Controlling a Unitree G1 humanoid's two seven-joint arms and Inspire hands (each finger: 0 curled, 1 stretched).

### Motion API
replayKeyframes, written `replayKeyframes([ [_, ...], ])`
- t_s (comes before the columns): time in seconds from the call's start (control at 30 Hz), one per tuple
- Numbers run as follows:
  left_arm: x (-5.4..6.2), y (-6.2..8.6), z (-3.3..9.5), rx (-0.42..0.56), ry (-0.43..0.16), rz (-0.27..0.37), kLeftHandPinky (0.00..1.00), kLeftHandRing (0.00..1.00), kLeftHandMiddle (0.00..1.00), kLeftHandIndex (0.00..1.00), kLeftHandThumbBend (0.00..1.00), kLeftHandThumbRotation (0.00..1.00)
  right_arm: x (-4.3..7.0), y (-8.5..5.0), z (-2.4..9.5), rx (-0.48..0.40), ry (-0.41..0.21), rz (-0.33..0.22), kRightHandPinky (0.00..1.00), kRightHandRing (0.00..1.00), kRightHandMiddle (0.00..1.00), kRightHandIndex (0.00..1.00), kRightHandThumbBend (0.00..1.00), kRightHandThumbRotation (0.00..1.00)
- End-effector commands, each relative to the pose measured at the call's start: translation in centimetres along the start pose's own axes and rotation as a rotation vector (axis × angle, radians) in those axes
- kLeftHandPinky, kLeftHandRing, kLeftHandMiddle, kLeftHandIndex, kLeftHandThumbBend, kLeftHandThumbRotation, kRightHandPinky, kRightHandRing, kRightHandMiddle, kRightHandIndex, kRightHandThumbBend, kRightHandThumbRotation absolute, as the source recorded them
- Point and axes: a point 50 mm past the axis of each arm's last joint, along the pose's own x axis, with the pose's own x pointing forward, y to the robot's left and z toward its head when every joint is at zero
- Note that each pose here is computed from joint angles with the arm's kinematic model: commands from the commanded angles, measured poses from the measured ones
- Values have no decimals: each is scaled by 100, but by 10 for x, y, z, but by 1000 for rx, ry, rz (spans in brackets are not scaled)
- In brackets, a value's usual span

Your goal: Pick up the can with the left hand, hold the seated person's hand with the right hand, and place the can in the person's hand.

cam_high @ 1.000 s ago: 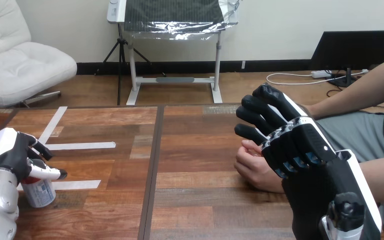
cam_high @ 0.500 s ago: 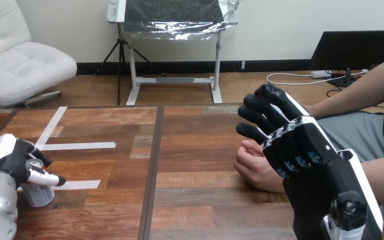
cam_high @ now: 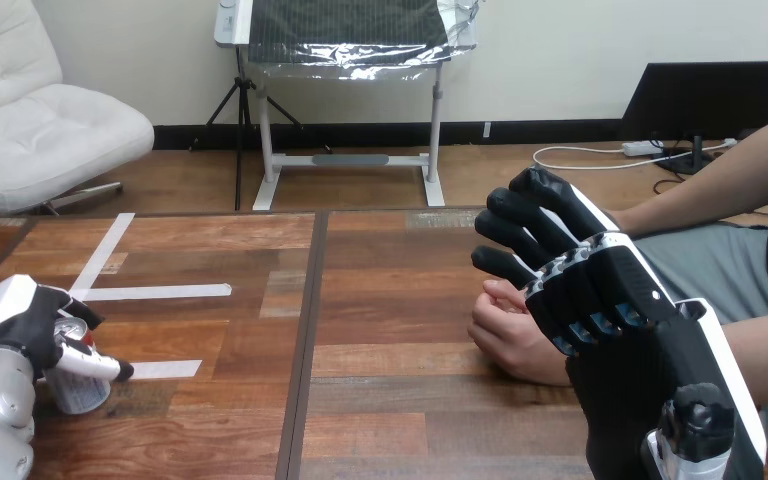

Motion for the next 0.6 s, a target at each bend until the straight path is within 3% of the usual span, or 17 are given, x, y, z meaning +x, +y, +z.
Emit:
replayKeyframes([
  [0.0,2,24,18,22,-63,66,60,73,77,75,88,4,10,0,10,-4,-77,18,85,88,88,88,100,85],
  [0.57,4,25,16,17,-67,108,73,83,84,81,92,28,10,0,9,-11,-77,23,85,88,88,88,99,84],
])
